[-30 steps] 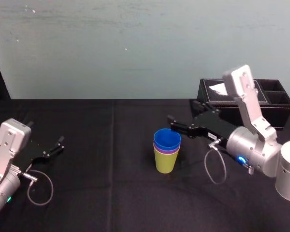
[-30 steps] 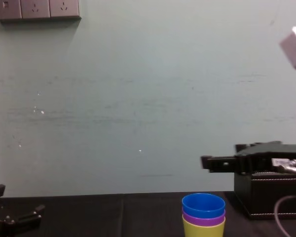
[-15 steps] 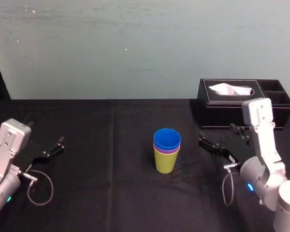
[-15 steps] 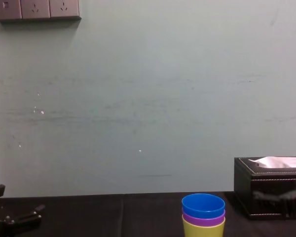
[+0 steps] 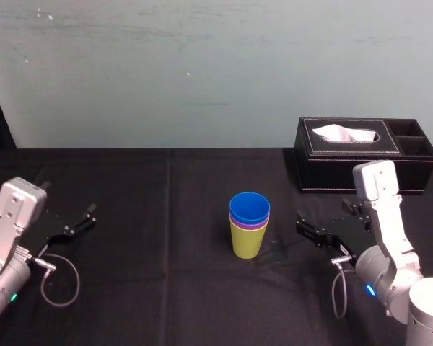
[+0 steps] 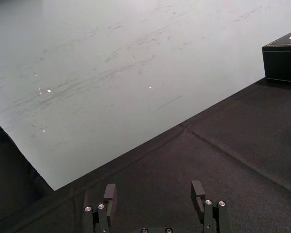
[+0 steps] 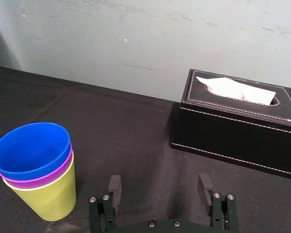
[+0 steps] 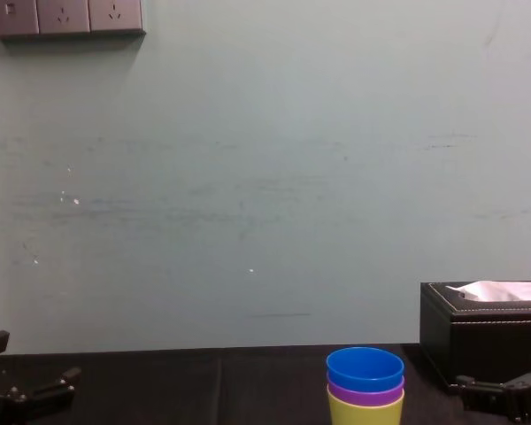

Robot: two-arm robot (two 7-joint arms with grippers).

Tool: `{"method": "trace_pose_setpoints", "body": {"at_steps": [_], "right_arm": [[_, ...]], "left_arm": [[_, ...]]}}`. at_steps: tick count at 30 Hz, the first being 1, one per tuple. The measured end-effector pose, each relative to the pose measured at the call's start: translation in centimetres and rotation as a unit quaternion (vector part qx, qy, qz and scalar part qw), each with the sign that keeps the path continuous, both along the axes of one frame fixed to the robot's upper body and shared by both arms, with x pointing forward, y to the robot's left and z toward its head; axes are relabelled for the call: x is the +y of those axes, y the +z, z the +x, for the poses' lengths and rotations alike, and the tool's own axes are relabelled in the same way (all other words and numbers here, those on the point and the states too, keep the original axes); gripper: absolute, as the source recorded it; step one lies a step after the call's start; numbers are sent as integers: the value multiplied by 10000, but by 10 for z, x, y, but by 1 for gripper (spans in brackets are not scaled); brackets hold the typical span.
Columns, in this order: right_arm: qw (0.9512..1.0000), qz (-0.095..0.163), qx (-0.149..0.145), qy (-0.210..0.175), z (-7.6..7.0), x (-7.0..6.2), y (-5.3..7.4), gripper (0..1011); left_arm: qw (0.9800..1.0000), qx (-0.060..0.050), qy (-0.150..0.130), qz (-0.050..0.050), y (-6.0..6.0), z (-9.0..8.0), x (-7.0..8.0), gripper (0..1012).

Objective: Stack the three plastic cups sequentially using one hand.

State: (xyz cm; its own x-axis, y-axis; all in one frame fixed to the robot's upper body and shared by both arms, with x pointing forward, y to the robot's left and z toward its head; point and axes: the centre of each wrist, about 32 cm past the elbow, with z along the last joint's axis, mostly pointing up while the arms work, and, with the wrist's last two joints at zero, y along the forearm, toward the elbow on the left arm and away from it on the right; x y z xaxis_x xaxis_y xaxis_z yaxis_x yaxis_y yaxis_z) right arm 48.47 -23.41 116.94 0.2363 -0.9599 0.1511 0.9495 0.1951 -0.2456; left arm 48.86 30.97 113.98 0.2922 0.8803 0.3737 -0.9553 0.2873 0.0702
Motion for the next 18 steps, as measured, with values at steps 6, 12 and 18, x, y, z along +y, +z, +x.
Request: {"method": "trace_pose_setpoints", "body": {"at_steps": [6,12,18], "right_arm": [[10000,7,-22,4,0,0,1,1000],[10000,12,-34,6,0,0,1,1000],[10000,16,-42,8,0,0,1,1000]], "left_arm": [[10000,1,0,0,0,0,0,1000],[10000,0,0,0,0,0,0,1000],[10000,0,0,0,0,0,0,1000]]}}
